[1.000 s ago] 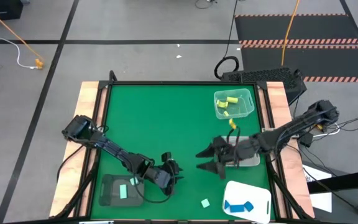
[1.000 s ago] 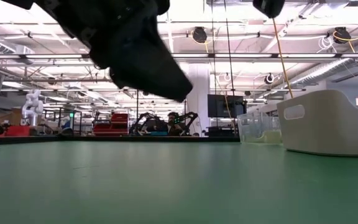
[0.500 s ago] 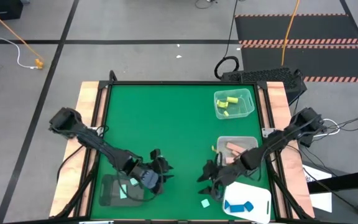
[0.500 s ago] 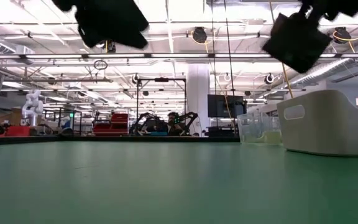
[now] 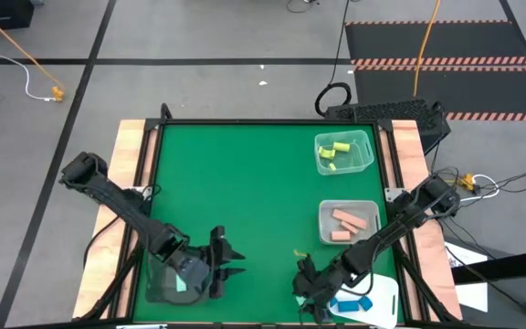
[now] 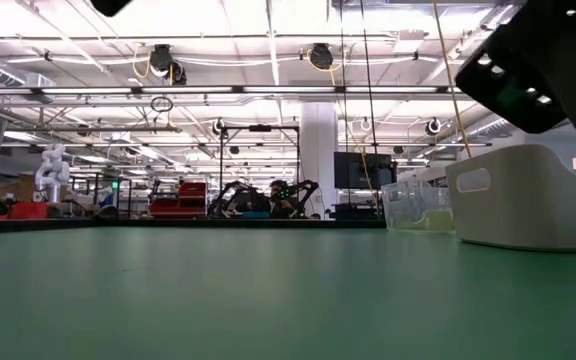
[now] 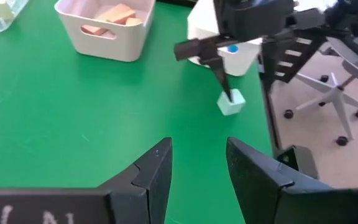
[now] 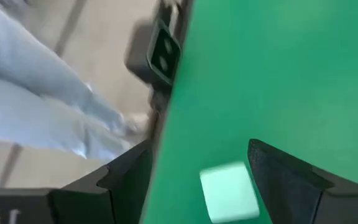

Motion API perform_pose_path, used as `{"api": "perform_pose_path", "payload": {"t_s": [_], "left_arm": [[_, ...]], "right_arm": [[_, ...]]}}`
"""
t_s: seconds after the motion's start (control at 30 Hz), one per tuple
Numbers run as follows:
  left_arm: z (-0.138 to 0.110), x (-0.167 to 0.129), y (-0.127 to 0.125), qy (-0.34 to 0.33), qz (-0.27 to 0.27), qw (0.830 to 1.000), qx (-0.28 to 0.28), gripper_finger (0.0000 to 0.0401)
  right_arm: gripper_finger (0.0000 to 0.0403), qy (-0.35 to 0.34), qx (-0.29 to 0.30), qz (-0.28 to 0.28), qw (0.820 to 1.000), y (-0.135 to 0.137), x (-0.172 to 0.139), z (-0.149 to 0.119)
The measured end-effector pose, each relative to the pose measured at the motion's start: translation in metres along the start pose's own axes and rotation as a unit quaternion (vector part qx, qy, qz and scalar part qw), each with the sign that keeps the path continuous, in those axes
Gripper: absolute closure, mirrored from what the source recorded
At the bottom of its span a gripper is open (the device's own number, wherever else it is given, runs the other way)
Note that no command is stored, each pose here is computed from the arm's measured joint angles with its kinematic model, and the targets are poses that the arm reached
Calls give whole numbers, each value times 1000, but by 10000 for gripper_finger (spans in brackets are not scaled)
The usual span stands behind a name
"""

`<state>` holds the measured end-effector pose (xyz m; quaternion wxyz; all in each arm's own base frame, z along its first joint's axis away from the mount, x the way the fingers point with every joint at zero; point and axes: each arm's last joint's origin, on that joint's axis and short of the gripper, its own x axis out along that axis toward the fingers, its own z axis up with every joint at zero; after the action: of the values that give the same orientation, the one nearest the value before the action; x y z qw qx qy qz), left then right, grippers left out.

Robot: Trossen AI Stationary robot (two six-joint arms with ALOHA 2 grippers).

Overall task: Sort & place blocks by color
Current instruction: Put the light blue block into the black bin

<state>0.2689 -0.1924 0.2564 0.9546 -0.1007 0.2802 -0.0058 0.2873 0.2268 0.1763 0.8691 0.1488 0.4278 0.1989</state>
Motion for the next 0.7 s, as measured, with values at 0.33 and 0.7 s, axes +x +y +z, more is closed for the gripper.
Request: {"api": "perform_pose_path", "payload": {"t_s": [0.33, 0.7], "left_arm": [[-11, -11, -14, -15, 18, 1000, -2, 247], [-16, -16, -21, -19, 14, 1000, -18, 247]], "right_arm": [[149, 51, -72, -47, 995, 8, -7, 10], [149, 68, -88, -53, 992, 3, 8, 4]]}}
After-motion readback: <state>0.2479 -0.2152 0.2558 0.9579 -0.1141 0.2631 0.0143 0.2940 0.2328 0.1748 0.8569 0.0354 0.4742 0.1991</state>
